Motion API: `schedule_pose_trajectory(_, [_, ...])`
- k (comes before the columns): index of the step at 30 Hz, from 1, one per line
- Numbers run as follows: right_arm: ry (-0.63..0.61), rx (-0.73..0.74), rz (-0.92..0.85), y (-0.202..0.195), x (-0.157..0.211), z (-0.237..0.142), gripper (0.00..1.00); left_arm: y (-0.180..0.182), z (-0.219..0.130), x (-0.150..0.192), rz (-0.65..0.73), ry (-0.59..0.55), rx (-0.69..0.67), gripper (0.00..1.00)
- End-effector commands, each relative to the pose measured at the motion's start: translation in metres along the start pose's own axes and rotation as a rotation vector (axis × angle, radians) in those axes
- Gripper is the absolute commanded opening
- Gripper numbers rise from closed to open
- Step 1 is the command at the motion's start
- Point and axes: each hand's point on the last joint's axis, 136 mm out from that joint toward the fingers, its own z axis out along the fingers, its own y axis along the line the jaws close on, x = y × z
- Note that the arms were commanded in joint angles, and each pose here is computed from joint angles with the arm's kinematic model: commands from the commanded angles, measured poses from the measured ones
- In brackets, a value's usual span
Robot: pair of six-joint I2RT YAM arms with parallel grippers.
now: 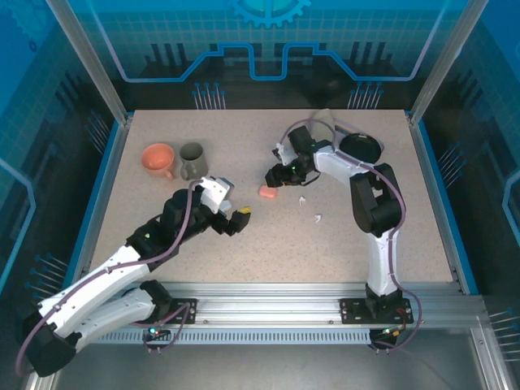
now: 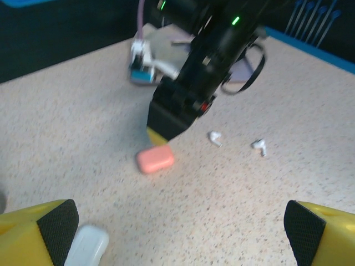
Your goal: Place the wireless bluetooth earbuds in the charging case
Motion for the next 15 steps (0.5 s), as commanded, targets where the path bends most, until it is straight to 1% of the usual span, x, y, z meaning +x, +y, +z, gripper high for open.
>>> schedule_pose_trajectory(1, [-0.078, 0.021, -0.07, 0.009, -0.015, -0.036, 0.57, 0.02, -0.002, -0.003, -0.086, 0.026, -0.094, 0.99])
schedule_pose_trajectory(4, [-0.137, 0.008, -0.146, 0.019, -0.022, -0.051, 0.61, 0.044, -0.002, 0.004, -0.226, 0.052, -0.185, 0.99])
schedule_pose_trajectory(8, [-0.215, -0.04, -0.287, 0.04, -0.029, -0.065, 0.66, 0.086, -0.007, 0.025, -0.483, 0.114, -0.3, 0.99])
schedule_pose_trajectory(10, [-0.256, -0.082, -0.376, 0.055, -0.031, -0.075, 0.69, 0.098, -0.009, 0.035, -0.57, 0.141, -0.319, 0.99])
schedule_pose_trajectory(15, [-0.354, -0.114, -0.577, 0.078, -0.035, -0.098, 0.76, 0.122, -0.015, 0.058, -0.776, 0.206, -0.362, 0.99])
